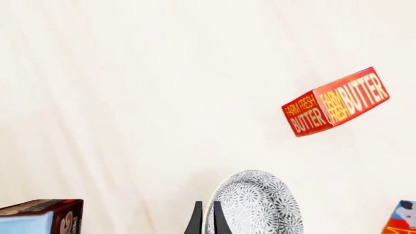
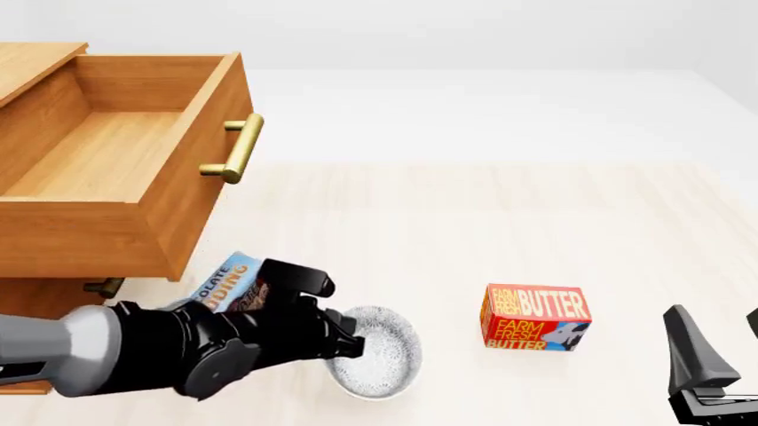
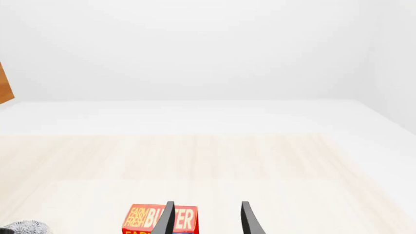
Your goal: Put the bowl in the top drawer of the cabinet.
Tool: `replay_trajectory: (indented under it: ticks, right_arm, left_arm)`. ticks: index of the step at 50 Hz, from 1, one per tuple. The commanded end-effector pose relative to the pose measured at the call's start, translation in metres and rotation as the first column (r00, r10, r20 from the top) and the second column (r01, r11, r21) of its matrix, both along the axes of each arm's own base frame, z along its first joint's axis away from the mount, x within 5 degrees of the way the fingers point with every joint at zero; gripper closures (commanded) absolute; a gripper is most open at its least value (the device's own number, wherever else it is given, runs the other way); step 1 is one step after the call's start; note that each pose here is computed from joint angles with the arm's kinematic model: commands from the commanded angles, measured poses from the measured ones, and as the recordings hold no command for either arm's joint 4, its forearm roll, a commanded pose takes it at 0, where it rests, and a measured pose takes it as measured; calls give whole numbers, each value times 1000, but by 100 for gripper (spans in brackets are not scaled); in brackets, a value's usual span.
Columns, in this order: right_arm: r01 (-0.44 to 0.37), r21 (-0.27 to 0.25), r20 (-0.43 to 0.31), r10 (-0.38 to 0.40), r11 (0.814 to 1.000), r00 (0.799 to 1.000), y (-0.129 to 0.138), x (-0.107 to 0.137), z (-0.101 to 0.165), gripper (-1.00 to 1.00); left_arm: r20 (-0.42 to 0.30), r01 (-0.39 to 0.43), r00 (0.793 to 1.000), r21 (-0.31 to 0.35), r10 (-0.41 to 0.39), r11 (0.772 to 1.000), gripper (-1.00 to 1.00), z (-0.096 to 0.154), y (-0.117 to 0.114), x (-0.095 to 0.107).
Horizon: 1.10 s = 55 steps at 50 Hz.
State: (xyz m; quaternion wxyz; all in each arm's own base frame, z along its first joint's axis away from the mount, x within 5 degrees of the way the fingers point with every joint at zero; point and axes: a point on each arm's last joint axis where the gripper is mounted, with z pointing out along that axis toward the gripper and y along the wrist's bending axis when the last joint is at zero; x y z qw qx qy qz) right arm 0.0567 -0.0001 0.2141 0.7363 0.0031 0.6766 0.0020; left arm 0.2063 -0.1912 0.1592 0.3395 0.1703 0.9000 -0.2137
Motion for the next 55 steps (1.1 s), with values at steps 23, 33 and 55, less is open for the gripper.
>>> replay_trajectory:
  ticks: [23, 33, 55]
  right_arm:
    - [0, 0, 0, 0, 1000, 1000, 0, 0, 0, -100]
    - [0, 0, 0, 0, 1000, 1000, 0, 0, 0, -100]
    - [0, 0, 0, 0, 1000, 1000, 0, 0, 0, -100]
  left_arm:
    - [105, 75, 992, -55, -69, 996, 100, 46, 5, -24]
    - [141, 102, 986, -56, -94, 993, 100, 57, 9, -32]
    - [225, 152, 965, -59, -135, 987, 100, 80, 19, -45]
